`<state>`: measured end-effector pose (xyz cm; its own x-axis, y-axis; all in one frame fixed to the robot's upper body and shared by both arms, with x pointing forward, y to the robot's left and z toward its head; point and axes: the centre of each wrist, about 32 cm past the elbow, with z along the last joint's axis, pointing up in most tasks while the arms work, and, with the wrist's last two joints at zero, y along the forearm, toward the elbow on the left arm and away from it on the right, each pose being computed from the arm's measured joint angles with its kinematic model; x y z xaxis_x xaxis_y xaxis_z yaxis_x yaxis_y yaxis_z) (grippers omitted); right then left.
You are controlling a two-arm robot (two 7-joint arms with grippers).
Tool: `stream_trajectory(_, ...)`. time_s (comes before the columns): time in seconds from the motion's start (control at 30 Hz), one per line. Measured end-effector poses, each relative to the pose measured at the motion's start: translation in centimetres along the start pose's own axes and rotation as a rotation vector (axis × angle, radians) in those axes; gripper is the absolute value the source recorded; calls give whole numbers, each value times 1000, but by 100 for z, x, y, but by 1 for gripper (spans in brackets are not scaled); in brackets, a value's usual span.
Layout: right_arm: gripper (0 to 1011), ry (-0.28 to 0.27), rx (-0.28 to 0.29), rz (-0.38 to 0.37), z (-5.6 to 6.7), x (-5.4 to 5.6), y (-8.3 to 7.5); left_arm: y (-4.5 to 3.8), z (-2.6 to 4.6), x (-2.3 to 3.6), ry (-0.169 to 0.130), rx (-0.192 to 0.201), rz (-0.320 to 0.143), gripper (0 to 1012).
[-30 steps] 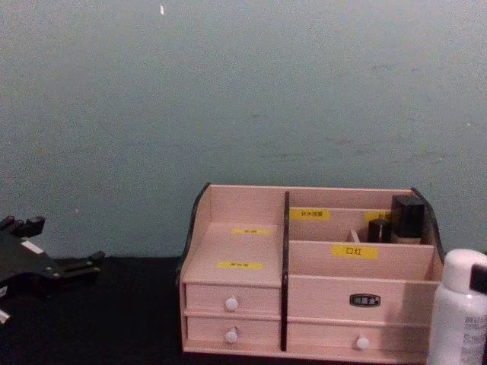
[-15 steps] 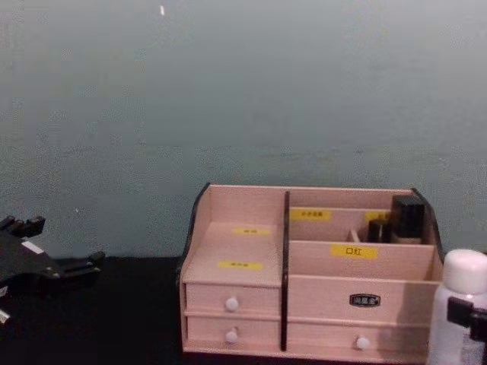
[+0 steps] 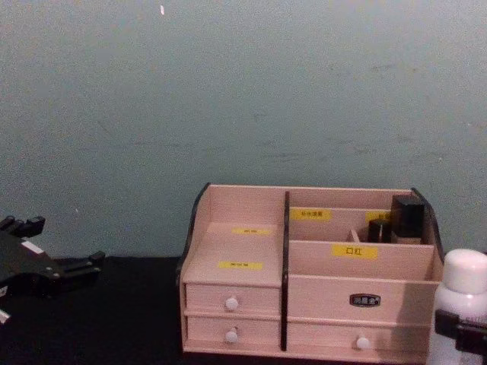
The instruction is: Pick up the facial cleanser and watermelon frost from the table and place them into the tiered storage box.
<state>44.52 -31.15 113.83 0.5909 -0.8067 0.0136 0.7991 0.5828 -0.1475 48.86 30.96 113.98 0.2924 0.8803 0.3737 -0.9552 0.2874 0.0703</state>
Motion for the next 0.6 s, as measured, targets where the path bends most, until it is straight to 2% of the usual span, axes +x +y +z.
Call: stream_trajectory(0.6, 1002, 1, -17, 5, -13, 12, 80, 0, 0, 0, 0, 0, 0, 1001)
